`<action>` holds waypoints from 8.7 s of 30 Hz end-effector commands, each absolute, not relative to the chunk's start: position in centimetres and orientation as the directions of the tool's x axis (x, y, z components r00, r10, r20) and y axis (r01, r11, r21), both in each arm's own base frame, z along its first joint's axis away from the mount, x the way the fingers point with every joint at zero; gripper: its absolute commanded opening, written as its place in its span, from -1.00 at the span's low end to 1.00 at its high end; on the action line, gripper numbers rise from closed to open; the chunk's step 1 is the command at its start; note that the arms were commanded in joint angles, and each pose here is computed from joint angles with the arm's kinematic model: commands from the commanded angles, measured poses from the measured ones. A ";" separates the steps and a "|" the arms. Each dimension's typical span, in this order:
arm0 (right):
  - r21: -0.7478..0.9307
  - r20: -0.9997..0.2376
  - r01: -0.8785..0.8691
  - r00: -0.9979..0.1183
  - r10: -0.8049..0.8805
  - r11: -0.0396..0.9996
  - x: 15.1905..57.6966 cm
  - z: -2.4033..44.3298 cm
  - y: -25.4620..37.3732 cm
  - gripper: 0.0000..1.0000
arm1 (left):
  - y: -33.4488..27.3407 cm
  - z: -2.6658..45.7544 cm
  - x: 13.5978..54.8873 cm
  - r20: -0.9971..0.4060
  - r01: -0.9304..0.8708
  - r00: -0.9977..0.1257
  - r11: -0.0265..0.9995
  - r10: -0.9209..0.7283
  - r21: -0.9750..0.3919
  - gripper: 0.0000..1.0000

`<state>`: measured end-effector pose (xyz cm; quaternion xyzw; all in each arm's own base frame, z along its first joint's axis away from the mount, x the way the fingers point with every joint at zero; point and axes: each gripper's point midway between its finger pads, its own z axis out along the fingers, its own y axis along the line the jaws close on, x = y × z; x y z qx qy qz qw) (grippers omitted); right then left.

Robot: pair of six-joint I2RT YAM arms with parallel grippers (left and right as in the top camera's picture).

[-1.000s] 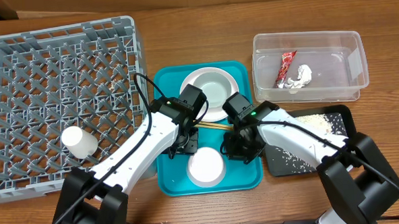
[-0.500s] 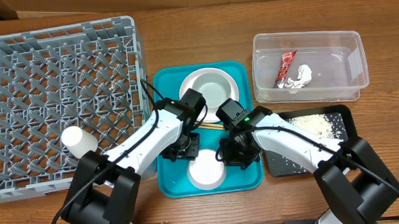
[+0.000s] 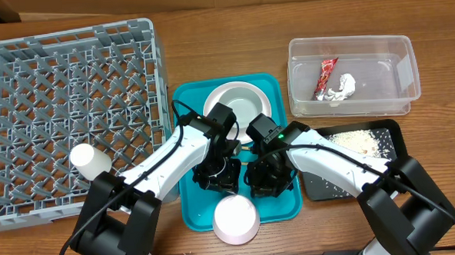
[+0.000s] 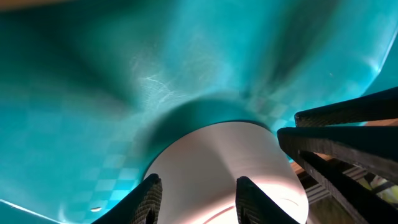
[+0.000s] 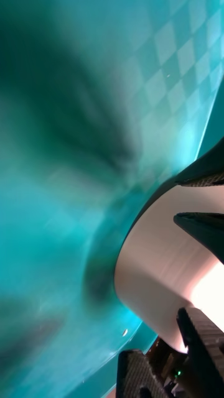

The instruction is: Sort waste into correct bins and load items into the dishwasher

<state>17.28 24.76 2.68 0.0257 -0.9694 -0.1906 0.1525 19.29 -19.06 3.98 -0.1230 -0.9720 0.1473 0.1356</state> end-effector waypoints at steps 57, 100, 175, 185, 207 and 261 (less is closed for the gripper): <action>0.282 0.587 0.425 -0.785 0.196 0.860 7.1 1.7 22.5 -0.88 | -15.9 11.7 25.7 -0.124 0.193 -0.978 0.957 0.169 -0.216 0.15; 0.261 0.499 0.472 -0.813 0.301 0.842 7.8 0.6 24.8 -0.86 | -15.6 4.0 19.3 0.033 0.223 -0.972 0.958 0.233 -0.183 0.04; 0.414 0.026 0.004 -1.000 -0.008 0.910 16.0 6.9 24.5 -0.49 | -12.3 13.1 19.6 0.008 -0.114 -0.993 0.967 -0.116 -0.227 0.25; 0.318 -0.139 -0.071 -0.990 -0.027 0.945 19.5 6.8 22.5 -0.52 | -11.5 12.2 15.7 0.111 -0.271 -0.961 0.939 -0.252 -0.210 0.25; 0.474 -0.057 -0.154 -0.988 -0.144 0.867 18.7 4.8 27.2 -0.51 | -8.7 3.8 7.5 0.291 -0.538 -0.815 0.841 -0.501 -0.061 -0.10; 0.593 -0.050 -0.248 -0.961 -0.272 0.766 16.6 3.9 32.2 -0.43 | -9.0 0.1 9.3 0.248 -0.330 -0.923 0.938 -0.296 -0.110 -0.08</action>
